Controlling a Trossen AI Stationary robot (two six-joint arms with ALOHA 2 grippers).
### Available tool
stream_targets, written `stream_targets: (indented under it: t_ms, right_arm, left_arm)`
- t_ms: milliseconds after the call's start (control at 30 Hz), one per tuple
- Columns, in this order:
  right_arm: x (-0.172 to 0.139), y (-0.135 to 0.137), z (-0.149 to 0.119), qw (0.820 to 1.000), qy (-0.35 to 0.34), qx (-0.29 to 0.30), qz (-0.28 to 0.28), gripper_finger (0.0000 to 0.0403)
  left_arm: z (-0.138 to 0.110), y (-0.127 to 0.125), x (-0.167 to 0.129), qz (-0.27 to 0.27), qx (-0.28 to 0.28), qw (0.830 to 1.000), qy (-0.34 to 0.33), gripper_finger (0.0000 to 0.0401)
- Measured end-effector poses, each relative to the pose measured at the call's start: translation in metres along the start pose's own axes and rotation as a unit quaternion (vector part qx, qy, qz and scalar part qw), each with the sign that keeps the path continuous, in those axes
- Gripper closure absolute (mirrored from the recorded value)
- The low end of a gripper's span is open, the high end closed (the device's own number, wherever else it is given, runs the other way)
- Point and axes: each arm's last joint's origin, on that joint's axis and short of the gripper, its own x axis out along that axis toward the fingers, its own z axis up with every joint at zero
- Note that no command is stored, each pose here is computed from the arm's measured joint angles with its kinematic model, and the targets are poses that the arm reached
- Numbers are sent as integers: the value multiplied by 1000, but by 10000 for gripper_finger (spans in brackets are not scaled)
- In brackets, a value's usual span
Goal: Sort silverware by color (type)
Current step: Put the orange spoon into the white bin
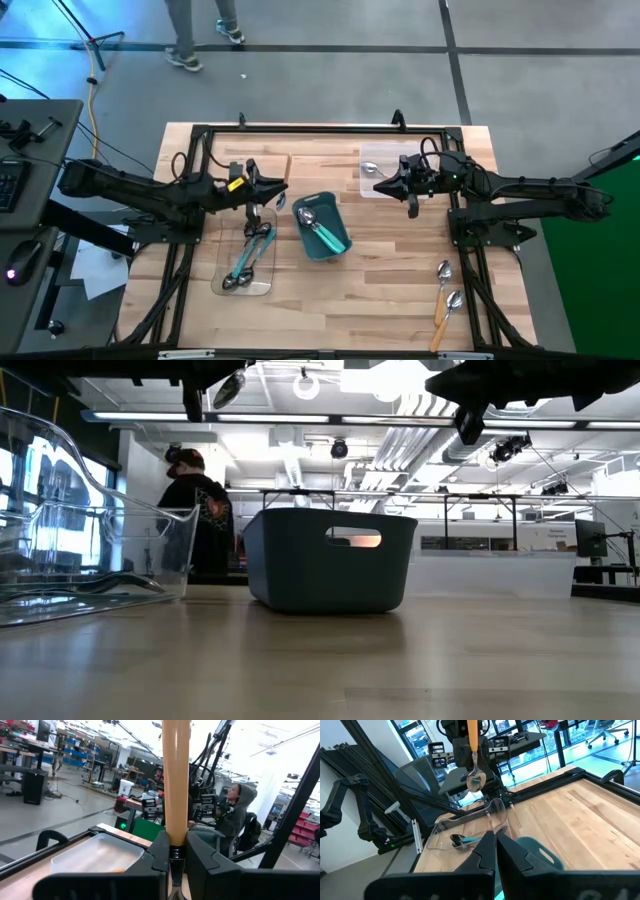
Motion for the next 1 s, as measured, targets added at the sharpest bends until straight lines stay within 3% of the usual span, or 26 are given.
stream_targets:
  t_ms: [233, 400, 667, 833, 1000]
  right_arm:
    - [5, 2, 2, 999, -17, 24, 12, 403]
    - [24, 8, -3, 999, -31, 7, 39, 403]
    - [57, 11, -5, 991, -130, -8, 39, 403]
    - [83, 13, 2, 993, -112, 8, 49, 403]
    - [108, 14, 15, 995, -95, -4, 39, 401]
  left_arm:
    - [-1, 1, 0, 5, 12, 1000, 5, 384]
    - [0, 5, 1, 13, 17, 1000, 3, 384]
    - [-11, 5, 10, 9, 25, 999, 32, 384]
    - [-17, 0, 29, -19, 20, 998, 58, 384]
    - [-20, -5, 48, -26, 50, 996, 68, 384]
